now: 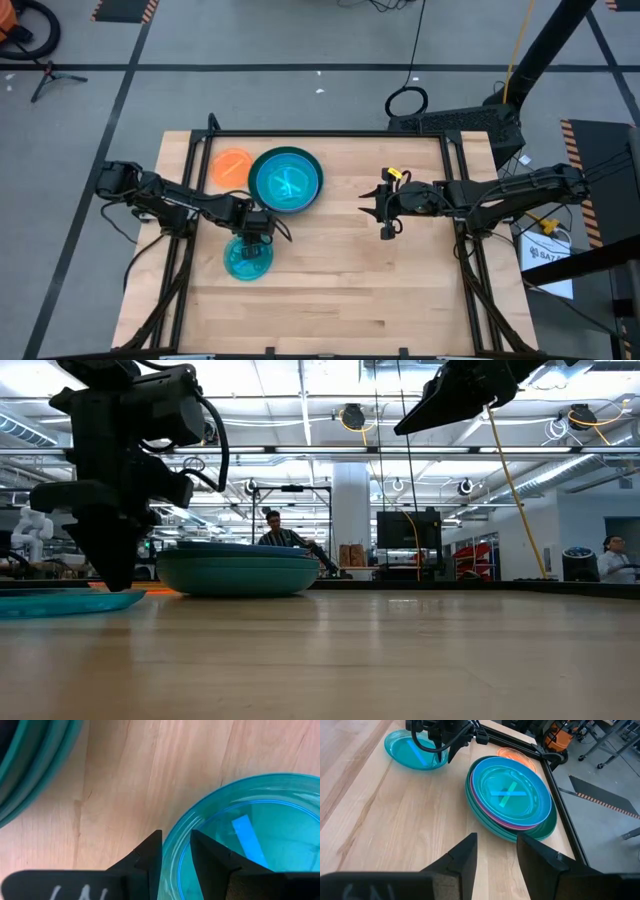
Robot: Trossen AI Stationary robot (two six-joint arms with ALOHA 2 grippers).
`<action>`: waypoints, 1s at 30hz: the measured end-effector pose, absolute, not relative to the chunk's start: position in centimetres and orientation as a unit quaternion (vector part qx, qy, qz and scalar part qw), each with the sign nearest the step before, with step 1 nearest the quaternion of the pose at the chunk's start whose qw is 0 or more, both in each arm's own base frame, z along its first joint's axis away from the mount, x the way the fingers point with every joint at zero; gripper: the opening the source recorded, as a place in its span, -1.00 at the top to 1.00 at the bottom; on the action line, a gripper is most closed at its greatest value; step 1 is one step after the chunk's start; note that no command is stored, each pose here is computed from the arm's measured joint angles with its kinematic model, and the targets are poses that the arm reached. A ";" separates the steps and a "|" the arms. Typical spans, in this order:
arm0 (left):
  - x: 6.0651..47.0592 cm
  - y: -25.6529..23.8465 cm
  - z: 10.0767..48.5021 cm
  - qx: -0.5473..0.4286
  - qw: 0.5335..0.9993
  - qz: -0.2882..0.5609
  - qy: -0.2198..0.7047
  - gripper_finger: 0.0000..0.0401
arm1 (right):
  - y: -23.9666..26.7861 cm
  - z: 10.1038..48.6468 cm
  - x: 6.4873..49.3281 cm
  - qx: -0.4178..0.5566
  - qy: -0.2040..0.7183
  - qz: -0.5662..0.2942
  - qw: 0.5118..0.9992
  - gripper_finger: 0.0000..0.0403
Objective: Stack plastic plates
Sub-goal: Stack the small blue plate on top of the top small blue plate
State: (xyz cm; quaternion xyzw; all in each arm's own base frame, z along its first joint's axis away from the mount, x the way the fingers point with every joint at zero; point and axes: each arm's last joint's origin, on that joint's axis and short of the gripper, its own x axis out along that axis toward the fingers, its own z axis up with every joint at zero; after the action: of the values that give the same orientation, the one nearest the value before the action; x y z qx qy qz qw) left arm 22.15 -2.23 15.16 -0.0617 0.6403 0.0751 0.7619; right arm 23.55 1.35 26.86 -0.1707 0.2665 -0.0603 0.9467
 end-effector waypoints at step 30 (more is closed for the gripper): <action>21.7 -3.9 14.0 -0.070 0.779 0.086 0.617 0.46 | 1.4 26.9 23.5 -0.168 0.266 -0.061 0.947 0.34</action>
State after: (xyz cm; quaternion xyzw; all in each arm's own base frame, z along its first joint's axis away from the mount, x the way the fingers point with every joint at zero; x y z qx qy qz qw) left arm 21.66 -3.87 13.97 -0.0698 0.6168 0.0856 0.7793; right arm 23.55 1.35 26.85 -0.1683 0.2664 -0.0611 0.9471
